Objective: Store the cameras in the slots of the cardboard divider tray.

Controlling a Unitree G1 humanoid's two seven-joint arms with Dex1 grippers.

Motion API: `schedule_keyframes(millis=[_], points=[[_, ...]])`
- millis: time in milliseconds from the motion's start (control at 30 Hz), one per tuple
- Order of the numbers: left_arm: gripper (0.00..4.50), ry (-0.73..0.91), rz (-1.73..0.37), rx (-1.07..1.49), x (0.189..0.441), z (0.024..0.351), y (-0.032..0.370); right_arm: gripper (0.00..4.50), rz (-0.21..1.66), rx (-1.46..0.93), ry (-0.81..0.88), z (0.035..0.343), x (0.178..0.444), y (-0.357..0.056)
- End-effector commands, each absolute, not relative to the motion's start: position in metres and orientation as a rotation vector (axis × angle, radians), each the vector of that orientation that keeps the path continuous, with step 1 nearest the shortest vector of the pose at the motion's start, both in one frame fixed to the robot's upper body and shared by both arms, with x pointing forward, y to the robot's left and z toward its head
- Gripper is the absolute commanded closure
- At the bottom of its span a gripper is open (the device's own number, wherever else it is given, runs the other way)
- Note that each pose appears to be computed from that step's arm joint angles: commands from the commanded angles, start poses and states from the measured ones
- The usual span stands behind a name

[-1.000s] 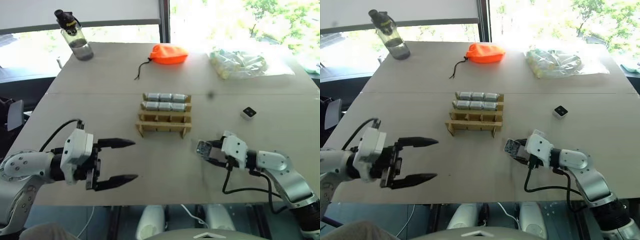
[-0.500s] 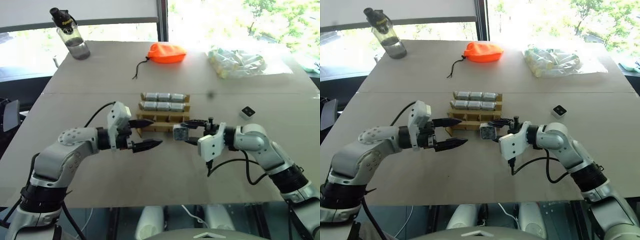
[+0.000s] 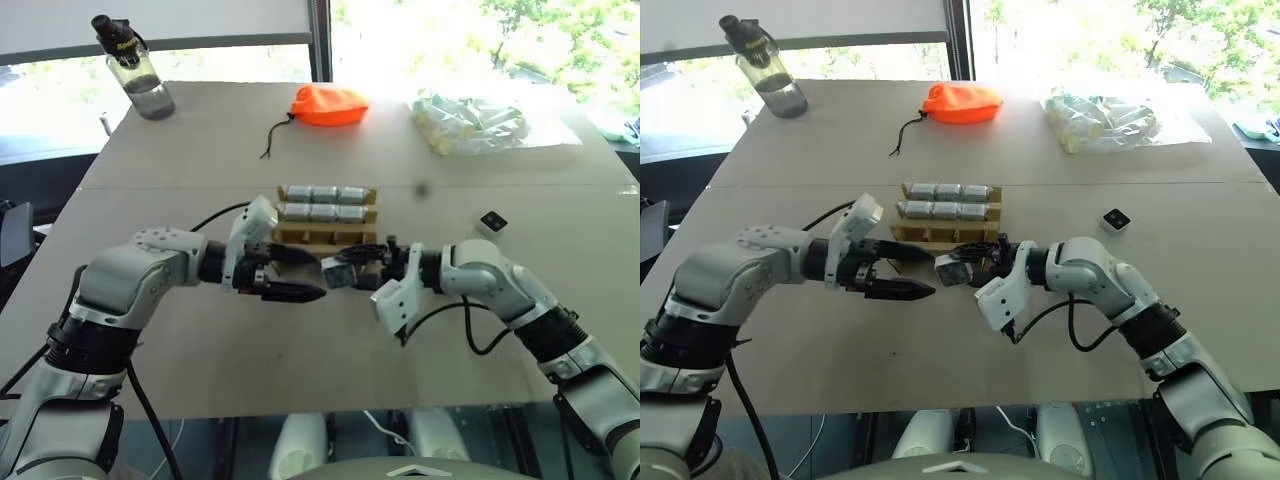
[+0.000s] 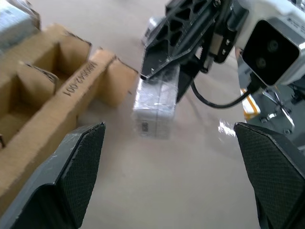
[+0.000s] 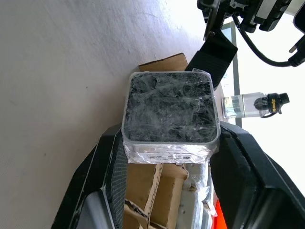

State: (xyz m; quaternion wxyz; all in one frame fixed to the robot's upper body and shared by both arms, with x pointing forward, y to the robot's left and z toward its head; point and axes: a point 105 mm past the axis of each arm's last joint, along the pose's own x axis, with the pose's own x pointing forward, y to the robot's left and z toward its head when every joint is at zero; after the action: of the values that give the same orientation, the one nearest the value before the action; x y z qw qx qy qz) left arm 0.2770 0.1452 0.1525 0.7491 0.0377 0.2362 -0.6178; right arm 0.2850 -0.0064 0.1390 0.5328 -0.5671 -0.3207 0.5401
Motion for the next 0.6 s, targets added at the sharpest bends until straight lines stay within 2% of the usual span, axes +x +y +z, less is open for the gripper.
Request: schedule_keyframes(millis=[33, 200, 300, 400, 500, 533, 600], points=[[0.0, 0.481, -1.374, 0.113, 0.2786, 0.1613, 0.1426, 2.61, 1.271, -1.348, -0.855, 0.1524, 0.2795, 0.0015], [0.0, 0.453, -1.38, 0.144, 0.2818, 0.1594, 0.1388, 2.61, 1.278, -1.33, -0.848, 0.1504, 0.2777, 0.002], [0.86, 0.435, -1.379, 0.159, 0.2836, 0.1598, 0.1377, 2.61, 1.279, -1.327, -0.846, 0.1501, 0.2773, 0.0019], [2.34, 0.419, -1.376, 0.15, 0.2855, 0.1625, 0.1365, 2.61, 1.281, -1.324, -0.846, 0.1503, 0.2769, 0.0023], [3.63, 0.408, -1.376, 0.152, 0.2861, 0.1633, 0.1359, 2.61, 1.281, -1.323, -0.844, 0.15, 0.2775, 0.0026], [3.78, 0.403, -1.376, 0.152, 0.2862, 0.1636, 0.1356, 2.61, 1.282, -1.323, -0.843, 0.1497, 0.2776, 0.0024], [3.77, 0.393, -1.371, 0.143, 0.2867, 0.1645, 0.1352, 2.61, 1.287, -1.323, -0.838, 0.1485, 0.2773, 0.0021]])
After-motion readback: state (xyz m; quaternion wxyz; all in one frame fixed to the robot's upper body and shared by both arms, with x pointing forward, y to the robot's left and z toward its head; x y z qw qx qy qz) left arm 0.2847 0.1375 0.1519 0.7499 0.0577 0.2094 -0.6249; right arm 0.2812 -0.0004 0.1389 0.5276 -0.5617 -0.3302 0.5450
